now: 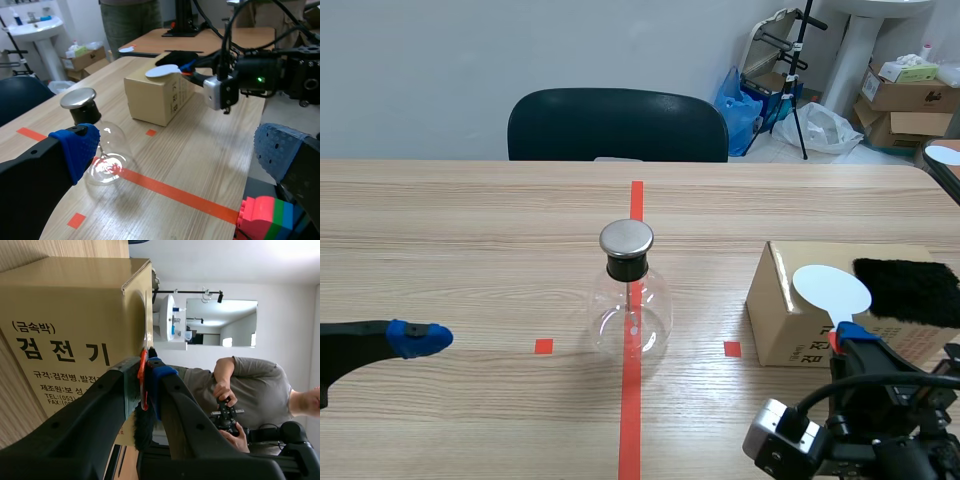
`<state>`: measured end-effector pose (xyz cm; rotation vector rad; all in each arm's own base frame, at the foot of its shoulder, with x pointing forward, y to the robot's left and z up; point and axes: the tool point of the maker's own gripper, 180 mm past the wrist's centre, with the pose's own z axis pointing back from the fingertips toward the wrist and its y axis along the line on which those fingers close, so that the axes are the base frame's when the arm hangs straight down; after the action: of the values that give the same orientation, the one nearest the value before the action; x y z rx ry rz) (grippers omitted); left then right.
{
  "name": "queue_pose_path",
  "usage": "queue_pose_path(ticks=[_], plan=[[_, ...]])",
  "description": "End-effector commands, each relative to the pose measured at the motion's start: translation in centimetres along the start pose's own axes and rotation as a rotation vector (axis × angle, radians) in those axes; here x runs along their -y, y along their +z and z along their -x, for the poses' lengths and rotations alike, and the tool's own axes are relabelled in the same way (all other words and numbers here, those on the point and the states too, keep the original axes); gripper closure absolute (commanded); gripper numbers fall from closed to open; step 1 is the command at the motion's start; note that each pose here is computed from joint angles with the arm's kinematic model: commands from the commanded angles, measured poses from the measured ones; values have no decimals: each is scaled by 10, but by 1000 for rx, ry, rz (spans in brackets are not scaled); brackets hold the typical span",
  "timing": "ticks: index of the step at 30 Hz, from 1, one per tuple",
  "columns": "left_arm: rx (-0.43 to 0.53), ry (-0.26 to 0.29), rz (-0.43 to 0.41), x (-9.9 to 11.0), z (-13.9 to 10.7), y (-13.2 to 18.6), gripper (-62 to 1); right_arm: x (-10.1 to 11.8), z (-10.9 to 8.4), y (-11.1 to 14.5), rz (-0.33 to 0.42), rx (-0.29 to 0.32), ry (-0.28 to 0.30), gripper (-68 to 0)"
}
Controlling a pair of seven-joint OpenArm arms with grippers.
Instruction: Do the electroscope experiment
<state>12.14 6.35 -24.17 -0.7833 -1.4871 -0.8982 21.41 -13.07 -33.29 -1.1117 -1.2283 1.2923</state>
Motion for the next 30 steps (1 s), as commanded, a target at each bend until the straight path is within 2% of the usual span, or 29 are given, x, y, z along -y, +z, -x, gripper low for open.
queue_pose_path(ticks=[1,12,19,30], plan=[[33,17,-15,-2,-6,-1,-623,17,3,-5,83,-1,10,-10],[22,20,-19,-3,-4,-1,-623,6,6,-8,60,-2,24,-10],[14,11,-13,-3,-3,-1,-623,9,4,-12,72,13,39,-10],[-2,28,0,-3,-1,1,-623,9,-1,-13,73,41,56,-10]])
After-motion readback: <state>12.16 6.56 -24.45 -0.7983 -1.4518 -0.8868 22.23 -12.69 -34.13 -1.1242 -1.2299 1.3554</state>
